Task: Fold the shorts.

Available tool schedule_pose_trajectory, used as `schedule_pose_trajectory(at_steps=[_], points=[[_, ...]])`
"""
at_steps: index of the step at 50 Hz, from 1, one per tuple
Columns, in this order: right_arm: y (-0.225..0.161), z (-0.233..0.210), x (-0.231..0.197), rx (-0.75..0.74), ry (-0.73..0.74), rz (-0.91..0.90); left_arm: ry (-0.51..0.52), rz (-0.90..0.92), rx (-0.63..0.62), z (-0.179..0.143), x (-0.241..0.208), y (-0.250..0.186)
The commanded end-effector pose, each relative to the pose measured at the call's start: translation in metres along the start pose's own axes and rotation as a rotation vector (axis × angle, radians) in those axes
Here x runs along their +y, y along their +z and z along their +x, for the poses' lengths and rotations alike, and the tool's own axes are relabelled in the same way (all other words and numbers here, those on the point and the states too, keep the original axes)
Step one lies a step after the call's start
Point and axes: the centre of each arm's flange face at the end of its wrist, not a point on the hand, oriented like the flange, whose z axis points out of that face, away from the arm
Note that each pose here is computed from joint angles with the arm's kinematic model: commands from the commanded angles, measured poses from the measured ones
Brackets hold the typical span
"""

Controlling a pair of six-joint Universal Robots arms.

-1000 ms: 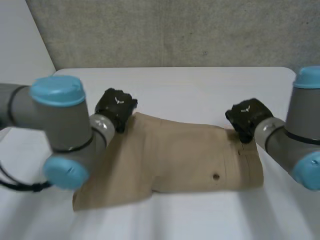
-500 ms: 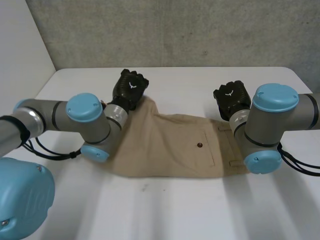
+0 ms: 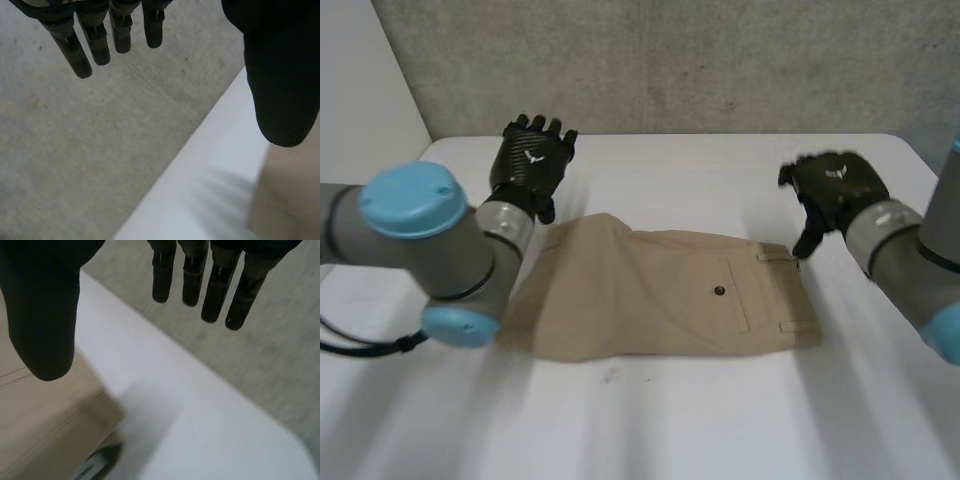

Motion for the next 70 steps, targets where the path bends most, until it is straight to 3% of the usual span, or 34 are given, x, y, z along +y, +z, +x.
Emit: schedule_pose_trajectory(at_steps=[1, 4, 8, 25, 42, 54, 55, 59, 63, 70], points=[[-0.025, -0.009, 0.039, -0.079, 0.060, -0.135, -0.309, -0.176, 0.077, -0.005, -0.006, -0.065], [-0.031, -0.013, 0.056, -0.121, 0.079, -0.179, -0.410, -0.237, 0.091, -0.003, -0.004, -0.084], [-0.035, -0.016, 0.069, -0.145, 0.094, -0.196, -0.466, -0.286, 0.098, -0.001, 0.002, -0.101], [-0.016, -0.023, 0.103, -0.128, 0.048, -0.171, -0.472, -0.359, 0.097, 0.003, 0.020, -0.120], [-0.009, -0.021, 0.106, -0.102, -0.008, -0.120, -0.471, -0.367, 0.099, 0.004, 0.022, -0.121], [-0.012, 0.043, 0.108, 0.100, -0.009, -0.211, -0.473, -0.349, 0.093, 0.001, 0.016, -0.122], [-0.018, 0.071, 0.113, 0.154, -0.046, -0.277, -0.474, -0.346, 0.092, 0.000, 0.016, -0.122], [-0.021, 0.090, 0.116, 0.186, -0.103, -0.325, -0.472, -0.351, 0.092, 0.000, 0.016, -0.124], [-0.020, 0.093, 0.108, 0.187, -0.157, -0.316, -0.471, -0.349, 0.093, 0.001, 0.016, -0.124], [-0.010, 0.043, 0.024, 0.091, -0.260, -0.031, -0.473, -0.349, 0.092, 0.001, 0.016, -0.124]])
